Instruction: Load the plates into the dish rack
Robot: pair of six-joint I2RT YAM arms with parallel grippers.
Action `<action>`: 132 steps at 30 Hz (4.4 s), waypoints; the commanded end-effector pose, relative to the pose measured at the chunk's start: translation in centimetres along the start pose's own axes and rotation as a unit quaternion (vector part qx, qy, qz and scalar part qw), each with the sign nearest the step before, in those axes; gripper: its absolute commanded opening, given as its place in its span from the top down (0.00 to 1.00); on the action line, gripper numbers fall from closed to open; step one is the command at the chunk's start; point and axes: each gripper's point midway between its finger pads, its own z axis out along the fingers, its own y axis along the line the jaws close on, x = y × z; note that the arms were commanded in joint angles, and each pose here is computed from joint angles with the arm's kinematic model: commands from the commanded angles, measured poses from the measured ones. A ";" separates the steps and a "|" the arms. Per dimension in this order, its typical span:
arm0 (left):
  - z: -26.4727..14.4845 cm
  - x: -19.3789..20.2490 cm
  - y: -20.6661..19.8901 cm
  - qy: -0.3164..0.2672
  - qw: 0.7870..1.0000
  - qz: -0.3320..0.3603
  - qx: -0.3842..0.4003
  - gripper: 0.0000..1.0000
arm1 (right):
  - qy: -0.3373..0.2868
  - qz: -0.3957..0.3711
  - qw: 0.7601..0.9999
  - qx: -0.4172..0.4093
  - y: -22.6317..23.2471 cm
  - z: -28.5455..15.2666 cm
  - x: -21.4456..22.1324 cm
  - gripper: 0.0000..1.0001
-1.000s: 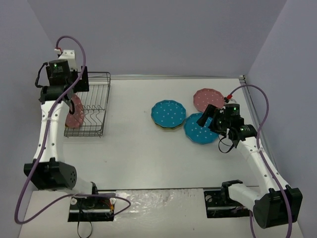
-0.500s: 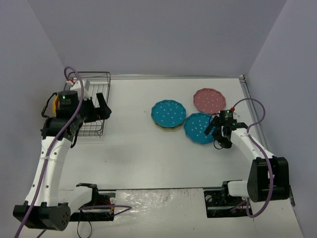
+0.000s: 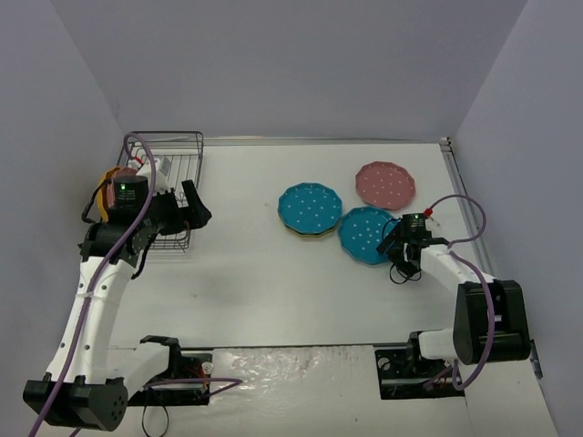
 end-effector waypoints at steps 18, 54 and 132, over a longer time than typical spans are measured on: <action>0.4 -1.7 -2.8 -0.023 0.999 -0.009 0.042 0.03 | -0.028 0.038 0.998 0.046 -1.4 2.6 -0.8 0.59; 6.9 2.6 -13.4 0.035 0.984 -0.073 0.159 0.03 | 0.056 -0.036 0.977 -0.201 6.4 -6.8 0.8 1.00; 8.8 9.1 -12.2 0.092 0.988 -0.041 0.113 0.03 | 0.119 -0.326 0.926 -0.151 7.6 -1.7 12.3 0.88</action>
